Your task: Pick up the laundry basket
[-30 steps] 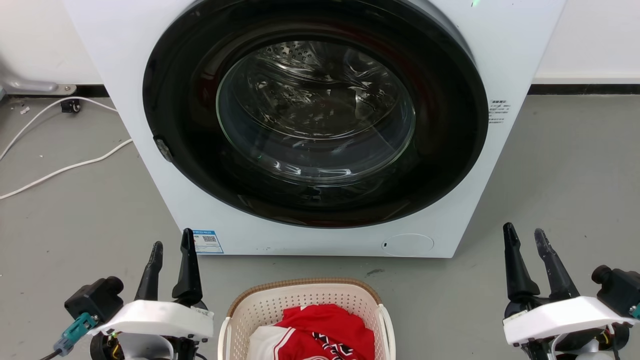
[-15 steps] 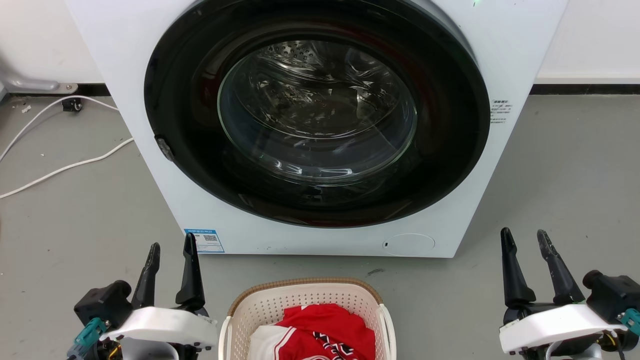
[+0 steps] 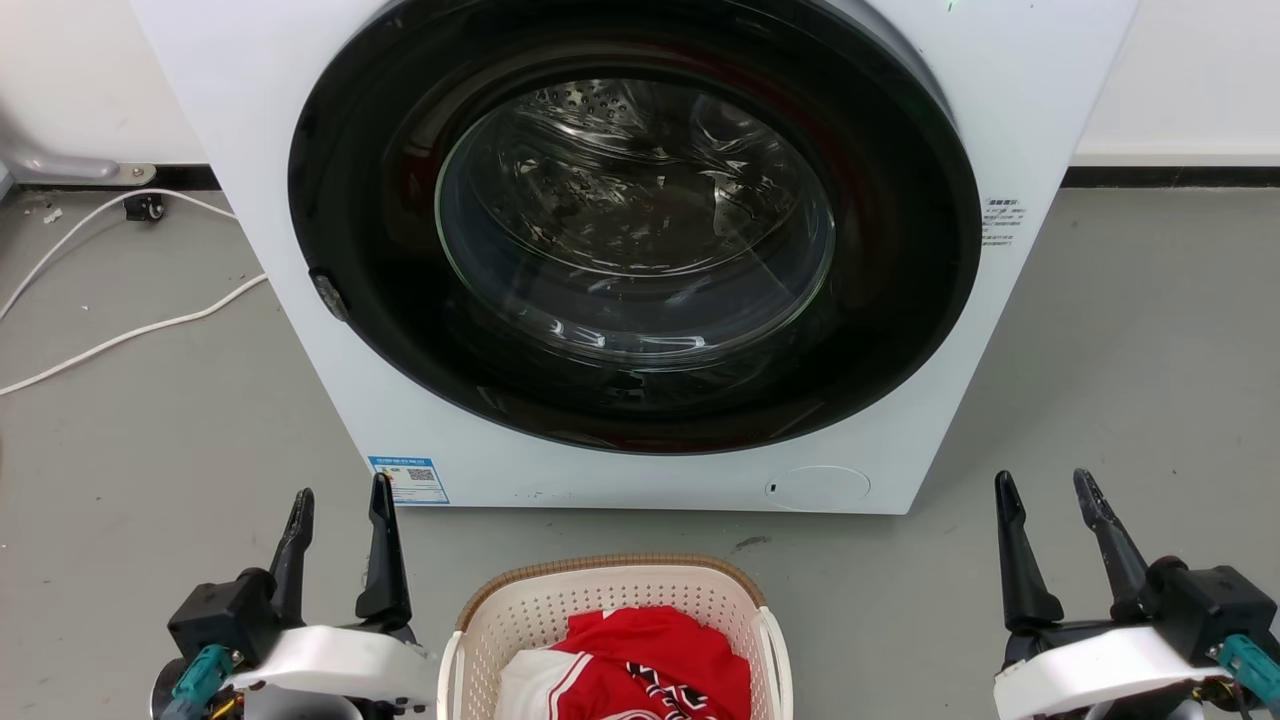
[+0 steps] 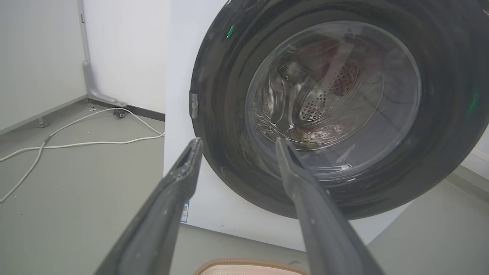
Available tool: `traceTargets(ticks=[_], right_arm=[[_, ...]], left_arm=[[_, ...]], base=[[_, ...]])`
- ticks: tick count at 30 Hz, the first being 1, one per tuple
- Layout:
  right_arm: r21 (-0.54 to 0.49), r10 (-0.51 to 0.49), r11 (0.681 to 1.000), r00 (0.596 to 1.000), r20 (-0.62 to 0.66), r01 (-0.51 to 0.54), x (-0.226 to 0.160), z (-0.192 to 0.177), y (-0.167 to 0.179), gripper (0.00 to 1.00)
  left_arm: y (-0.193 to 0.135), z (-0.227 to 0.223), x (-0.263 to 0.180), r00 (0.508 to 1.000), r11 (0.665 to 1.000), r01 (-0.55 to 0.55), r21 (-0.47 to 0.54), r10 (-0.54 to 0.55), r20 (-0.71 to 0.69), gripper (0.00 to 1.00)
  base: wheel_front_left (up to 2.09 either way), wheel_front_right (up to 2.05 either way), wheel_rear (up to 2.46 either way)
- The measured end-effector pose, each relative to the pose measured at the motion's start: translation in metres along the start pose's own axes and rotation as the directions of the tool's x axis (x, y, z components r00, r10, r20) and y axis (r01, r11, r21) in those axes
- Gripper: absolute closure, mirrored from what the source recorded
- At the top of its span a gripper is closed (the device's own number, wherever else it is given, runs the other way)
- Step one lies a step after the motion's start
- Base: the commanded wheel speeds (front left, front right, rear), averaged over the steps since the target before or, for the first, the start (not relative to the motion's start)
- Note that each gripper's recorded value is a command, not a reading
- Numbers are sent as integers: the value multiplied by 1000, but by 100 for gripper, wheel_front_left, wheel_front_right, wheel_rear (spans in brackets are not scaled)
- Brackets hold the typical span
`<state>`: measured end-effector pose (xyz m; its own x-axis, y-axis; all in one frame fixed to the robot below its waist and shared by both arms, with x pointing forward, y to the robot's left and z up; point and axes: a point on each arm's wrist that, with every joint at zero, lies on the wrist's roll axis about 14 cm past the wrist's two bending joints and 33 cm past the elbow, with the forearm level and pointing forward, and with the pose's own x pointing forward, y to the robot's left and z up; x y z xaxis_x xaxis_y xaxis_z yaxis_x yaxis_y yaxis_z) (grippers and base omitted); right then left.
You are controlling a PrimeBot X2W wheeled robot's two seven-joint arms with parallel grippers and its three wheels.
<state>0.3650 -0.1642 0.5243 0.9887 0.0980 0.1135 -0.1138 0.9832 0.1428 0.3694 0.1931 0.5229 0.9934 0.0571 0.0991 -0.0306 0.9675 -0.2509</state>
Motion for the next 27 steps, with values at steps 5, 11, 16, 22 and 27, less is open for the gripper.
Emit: traceTargets(ticks=[5,11,16,22,27], right_arm=[[-35,6,999,1000,-7,-6,-2,-2,1,0],[-79,16,997,1000,-3,-16,-4,-3,2,0],[-108,25,994,1000,4,-25,-5,-1,4,0],[-132,39,991,999,11,-37,-5,0,7,0],[-150,46,988,999,9,-45,-7,-2,9,0]], left_arm=[[-1,1,0,1000,999,7,34,-7,6,0],[-4,-1,-3,1000,996,21,90,-21,6,0],[-4,-3,-4,1000,992,27,123,-28,6,0],[-5,-4,-6,999,986,34,162,-36,6,0],[-5,-5,-7,999,981,40,190,-42,6,0]], base=[[0,0,0],[0,0,0],[0,0,0],[0,0,0],[0,0,0]])
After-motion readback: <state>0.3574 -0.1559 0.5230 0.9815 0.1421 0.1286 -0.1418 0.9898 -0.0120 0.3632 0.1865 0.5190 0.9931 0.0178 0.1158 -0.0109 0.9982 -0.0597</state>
